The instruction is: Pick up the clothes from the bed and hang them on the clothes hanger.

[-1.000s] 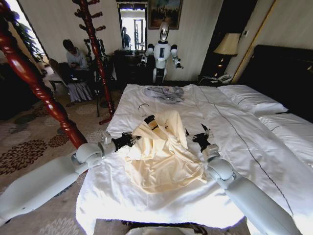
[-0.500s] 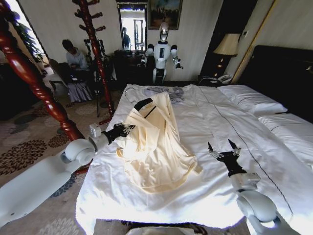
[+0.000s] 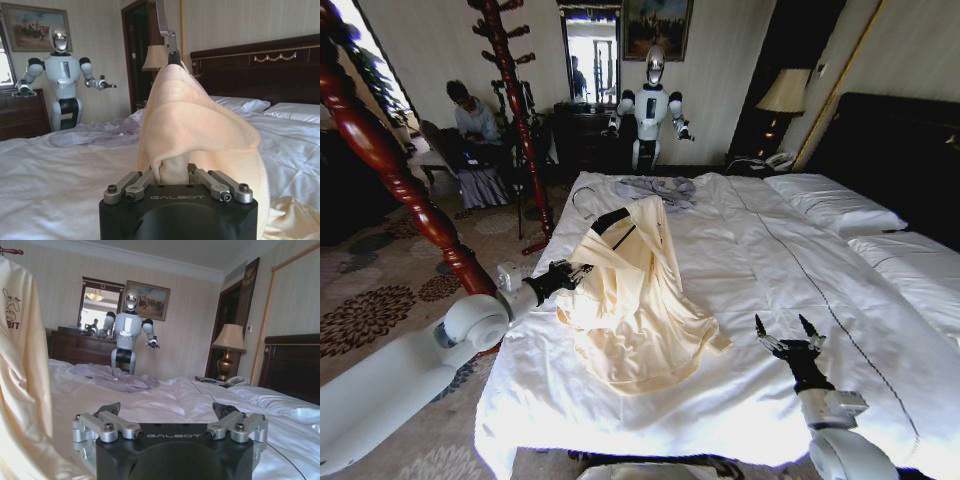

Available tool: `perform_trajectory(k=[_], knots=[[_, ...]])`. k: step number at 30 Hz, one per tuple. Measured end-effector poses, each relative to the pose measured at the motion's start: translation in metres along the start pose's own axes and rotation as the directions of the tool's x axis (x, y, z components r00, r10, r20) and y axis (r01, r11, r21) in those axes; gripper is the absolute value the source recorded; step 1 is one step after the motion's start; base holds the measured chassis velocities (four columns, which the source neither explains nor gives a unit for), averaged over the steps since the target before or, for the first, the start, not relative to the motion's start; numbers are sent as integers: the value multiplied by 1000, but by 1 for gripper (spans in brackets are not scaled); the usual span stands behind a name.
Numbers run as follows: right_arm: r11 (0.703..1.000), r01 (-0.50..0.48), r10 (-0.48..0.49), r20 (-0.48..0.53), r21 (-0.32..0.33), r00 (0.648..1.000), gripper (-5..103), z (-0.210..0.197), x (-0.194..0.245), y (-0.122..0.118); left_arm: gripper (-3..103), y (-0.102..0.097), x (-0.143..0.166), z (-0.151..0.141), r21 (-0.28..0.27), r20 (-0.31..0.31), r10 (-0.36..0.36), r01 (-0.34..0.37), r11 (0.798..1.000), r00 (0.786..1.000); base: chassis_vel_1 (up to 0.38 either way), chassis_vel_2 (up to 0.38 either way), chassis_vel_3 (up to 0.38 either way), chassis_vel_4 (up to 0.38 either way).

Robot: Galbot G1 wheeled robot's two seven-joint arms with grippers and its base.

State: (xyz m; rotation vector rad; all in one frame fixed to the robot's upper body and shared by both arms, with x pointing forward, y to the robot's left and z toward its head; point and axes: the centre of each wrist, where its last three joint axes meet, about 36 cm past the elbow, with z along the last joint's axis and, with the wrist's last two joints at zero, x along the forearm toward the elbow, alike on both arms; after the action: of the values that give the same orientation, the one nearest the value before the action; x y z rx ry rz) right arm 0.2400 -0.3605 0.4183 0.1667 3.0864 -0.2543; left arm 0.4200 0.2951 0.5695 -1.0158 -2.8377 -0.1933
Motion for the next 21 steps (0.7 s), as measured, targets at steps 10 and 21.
perform_trajectory(k=[10,21], knots=[[1000,3,-3,1,0,1000,100,0,-1,0,18,-28,4,-32,68,-50,-119,123,990,992,0,0,0,0],[1000,3,-3,1,-1,1000,100,0,-2,1,18,-34,25,-107,101,-91,-168,177,979,982,0,0,0,0]])
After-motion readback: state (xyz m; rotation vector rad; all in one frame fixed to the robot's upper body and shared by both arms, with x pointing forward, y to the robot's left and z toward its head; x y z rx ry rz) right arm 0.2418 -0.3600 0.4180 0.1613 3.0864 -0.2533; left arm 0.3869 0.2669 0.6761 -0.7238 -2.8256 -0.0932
